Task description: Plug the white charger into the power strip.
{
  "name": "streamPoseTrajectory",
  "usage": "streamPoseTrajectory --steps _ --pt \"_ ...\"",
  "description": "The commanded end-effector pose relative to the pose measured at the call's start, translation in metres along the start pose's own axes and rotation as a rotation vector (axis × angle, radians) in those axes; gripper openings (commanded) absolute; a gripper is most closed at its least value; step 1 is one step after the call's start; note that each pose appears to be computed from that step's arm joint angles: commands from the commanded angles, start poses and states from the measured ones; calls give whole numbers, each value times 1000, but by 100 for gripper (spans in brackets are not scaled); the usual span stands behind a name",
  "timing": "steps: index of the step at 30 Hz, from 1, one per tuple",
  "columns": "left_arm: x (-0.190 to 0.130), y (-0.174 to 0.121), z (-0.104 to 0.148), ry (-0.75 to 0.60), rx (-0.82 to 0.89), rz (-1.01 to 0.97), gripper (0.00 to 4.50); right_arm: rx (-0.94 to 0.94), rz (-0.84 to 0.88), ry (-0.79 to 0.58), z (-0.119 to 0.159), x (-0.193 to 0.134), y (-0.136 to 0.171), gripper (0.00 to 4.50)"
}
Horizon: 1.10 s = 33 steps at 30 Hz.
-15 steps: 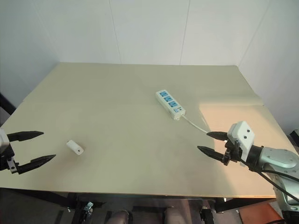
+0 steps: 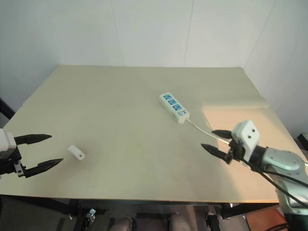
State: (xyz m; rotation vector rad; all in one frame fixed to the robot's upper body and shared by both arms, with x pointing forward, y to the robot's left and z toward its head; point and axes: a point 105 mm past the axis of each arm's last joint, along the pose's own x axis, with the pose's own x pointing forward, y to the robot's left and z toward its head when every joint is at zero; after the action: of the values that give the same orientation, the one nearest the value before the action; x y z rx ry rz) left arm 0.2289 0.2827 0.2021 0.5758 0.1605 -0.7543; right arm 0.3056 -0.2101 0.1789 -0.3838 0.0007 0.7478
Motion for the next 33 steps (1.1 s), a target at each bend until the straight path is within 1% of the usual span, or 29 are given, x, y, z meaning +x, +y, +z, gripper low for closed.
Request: streamPoseTrajectory --steps 1,4,8,10,15,18,21,25,28,29,30,31,33 --pt "4 1 8 -36 21 -12 450 -2 -59 3 -6 26 -15 355" --pt "10 0 9 -49 17 -39 450 16 -101 22 -14 56 -30 355" --pt "15 -1 11 -67 20 -49 450 40 -164 45 -20 85 -49 355" --pt "18 -1 12 -74 23 -55 450 52 -189 79 -28 100 -58 355" --pt "24 -2 15 -94 31 -73 450 81 -241 146 -48 116 -69 355" --pt "26 -1 16 -97 35 -75 450 94 -236 168 -54 120 -69 355" --pt "27 0 15 -98 39 -76 450 99 -208 187 -58 124 -64 298" --pt "28 1 16 -102 47 -79 450 105 -175 214 -65 129 -56 158" --pt "29 0 16 -108 48 -85 450 90 -117 185 -60 134 -47 45" --pt "30 0 16 -108 48 -86 450 83 -101 176 -59 135 -44 13" --pt "30 -1 15 -109 47 -88 450 74 -74 166 -58 136 -40 3" --pt "30 -1 15 -109 47 -89 450 69 -58 160 -57 137 -38 3" --pt "30 -2 15 -110 47 -93 450 33 43 112 -51 138 -22 3"
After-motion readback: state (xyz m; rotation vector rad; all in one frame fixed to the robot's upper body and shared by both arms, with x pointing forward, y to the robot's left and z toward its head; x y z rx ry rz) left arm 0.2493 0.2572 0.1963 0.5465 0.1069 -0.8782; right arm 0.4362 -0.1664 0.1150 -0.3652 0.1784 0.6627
